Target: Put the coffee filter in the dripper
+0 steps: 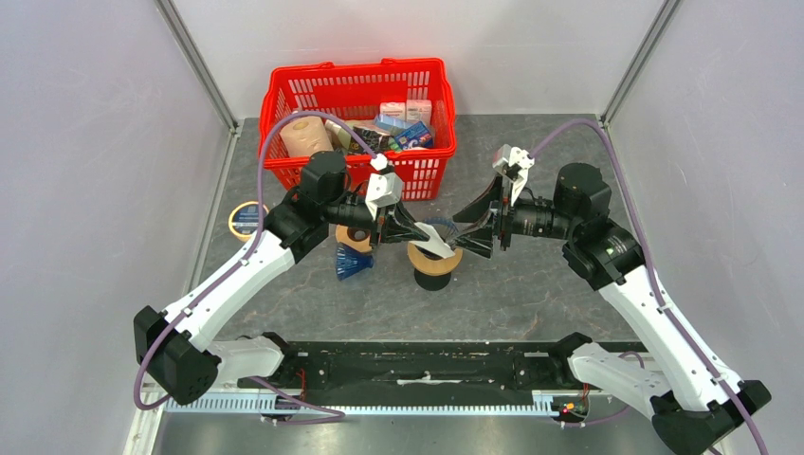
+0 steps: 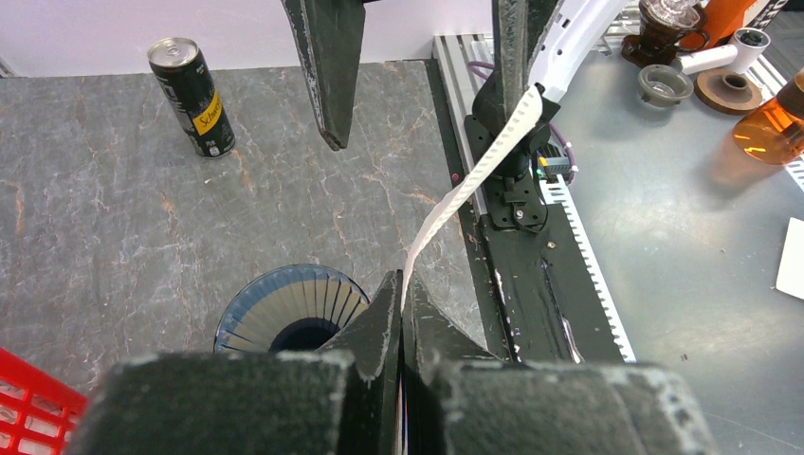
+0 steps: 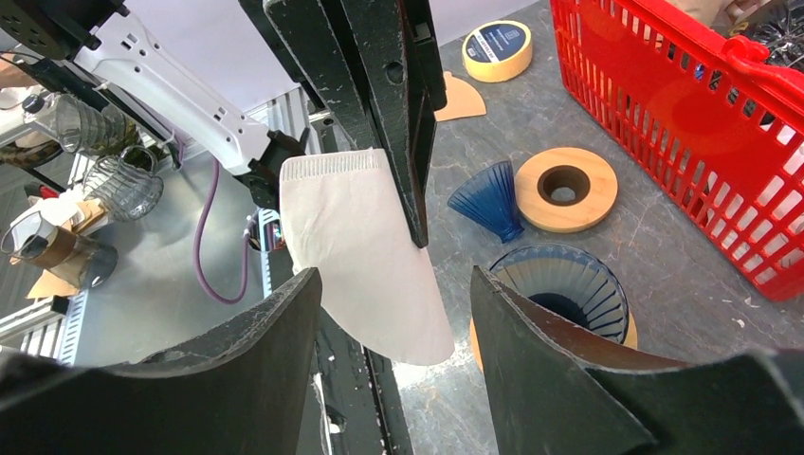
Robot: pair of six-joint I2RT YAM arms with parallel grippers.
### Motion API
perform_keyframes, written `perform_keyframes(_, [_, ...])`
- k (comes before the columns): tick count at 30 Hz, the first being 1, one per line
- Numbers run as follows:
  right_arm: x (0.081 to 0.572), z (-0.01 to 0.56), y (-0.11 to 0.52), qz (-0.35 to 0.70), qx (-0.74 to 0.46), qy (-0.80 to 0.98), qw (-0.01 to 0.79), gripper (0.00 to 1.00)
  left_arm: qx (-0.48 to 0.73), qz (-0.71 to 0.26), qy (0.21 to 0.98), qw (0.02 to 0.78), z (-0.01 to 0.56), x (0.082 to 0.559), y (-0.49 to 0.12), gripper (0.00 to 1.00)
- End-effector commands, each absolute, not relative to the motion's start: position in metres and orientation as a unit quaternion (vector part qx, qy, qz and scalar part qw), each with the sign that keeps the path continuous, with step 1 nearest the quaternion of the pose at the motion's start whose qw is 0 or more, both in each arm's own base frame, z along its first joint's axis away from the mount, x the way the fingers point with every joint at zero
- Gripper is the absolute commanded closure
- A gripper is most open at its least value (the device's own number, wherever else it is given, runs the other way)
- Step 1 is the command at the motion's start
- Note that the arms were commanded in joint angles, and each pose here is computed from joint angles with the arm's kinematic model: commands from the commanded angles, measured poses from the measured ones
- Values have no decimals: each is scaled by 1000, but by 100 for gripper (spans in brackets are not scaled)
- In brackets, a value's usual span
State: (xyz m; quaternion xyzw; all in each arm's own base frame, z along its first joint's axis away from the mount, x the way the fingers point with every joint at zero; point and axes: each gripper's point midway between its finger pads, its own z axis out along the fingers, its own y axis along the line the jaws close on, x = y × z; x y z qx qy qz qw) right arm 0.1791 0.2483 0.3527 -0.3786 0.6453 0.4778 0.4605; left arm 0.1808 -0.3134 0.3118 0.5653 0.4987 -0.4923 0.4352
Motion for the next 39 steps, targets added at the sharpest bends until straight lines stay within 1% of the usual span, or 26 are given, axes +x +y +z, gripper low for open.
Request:
perform_keyframes(1, [171, 362, 243, 475, -384, 633, 475, 32, 567, -492, 481, 453, 332, 179, -312, 98])
perform_keyframes(5, [171, 363, 239, 463, -378, 635, 489, 32, 566, -490, 482, 455, 332, 180, -312, 98])
perform_keyframes(10, [171, 361, 239, 461, -381, 636, 487, 31, 567, -492, 480, 455, 332, 178, -311, 98])
perform_keyframes(14, [180, 359, 238, 449, -372, 650, 487, 32, 571, -492, 476, 453, 331, 177, -311, 98])
perform_keyframes(16, [190, 357, 233, 426, -355, 664, 501, 31, 573, -491, 475, 453, 331, 176, -310, 98])
perform_keyframes(18, [200, 360, 226, 401, -331, 673, 527, 27, 575, -490, 473, 454, 330, 175, -309, 98])
perform_keyframes(20, [206, 365, 219, 383, -311, 675, 548, 29, 578, -489, 471, 453, 330, 174, -309, 98])
perform_keyframes(26, [217, 373, 205, 354, -268, 680, 583, 27, 581, -487, 466, 456, 332, 171, -307, 98])
perform_keyframes(28, [222, 371, 204, 348, -258, 690, 580, 27, 581, -487, 467, 456, 332, 171, -307, 98])
perform_keyframes(34, [216, 367, 223, 390, -289, 691, 536, 28, 578, -487, 470, 456, 332, 172, -307, 98])
perform_keyframes(39, [208, 371, 224, 403, -296, 680, 537, 28, 576, -483, 475, 457, 330, 176, -308, 98])
